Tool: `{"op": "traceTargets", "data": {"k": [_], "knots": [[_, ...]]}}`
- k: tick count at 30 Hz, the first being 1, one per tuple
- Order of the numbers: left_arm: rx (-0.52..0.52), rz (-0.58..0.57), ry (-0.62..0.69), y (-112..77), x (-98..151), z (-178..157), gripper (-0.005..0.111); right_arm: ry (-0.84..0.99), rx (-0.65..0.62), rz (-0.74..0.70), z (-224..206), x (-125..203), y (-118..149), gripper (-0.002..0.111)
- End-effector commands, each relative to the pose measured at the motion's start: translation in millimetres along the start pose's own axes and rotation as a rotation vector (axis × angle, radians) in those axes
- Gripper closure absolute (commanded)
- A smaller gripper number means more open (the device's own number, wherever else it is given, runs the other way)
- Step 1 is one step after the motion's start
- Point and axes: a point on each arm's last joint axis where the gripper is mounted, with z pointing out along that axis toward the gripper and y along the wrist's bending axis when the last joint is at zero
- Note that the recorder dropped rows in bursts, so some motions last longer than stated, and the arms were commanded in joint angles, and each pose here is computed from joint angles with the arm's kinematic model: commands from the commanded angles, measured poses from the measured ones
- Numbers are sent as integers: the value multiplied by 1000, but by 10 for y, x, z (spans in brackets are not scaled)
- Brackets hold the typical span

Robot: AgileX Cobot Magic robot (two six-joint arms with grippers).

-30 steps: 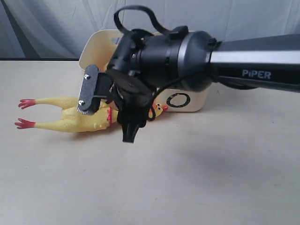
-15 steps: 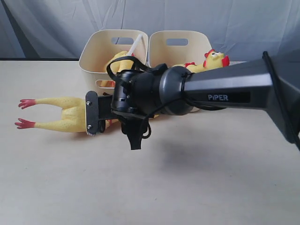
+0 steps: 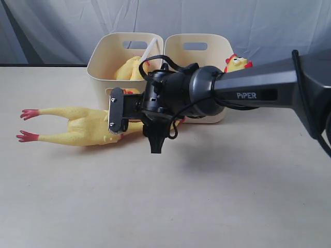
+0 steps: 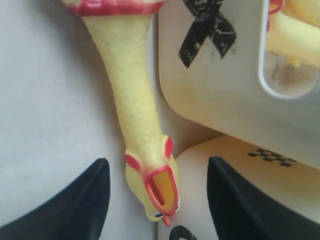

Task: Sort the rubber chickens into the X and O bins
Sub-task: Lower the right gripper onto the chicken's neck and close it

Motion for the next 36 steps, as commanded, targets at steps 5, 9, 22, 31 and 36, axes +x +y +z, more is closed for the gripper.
{"op": "traceTargets", "data": {"k": [5,9,22,31,36], "knots": [[-8,0,-4,2,14,6,107,11,-3,-44,173,44,60,54],[-8,0,-4,2,14,6,107,21,2,-86,254,59,94,54],[-8,0,-4,2,14,6,107,-6,1,-60,383,165,42,54],[-8,0,-4,2,14,6,107,-37,7,-69,399,136,48,56],[-8,0,-4,2,14,6,107,-18,-18,-79,515,155,141,56]]}}
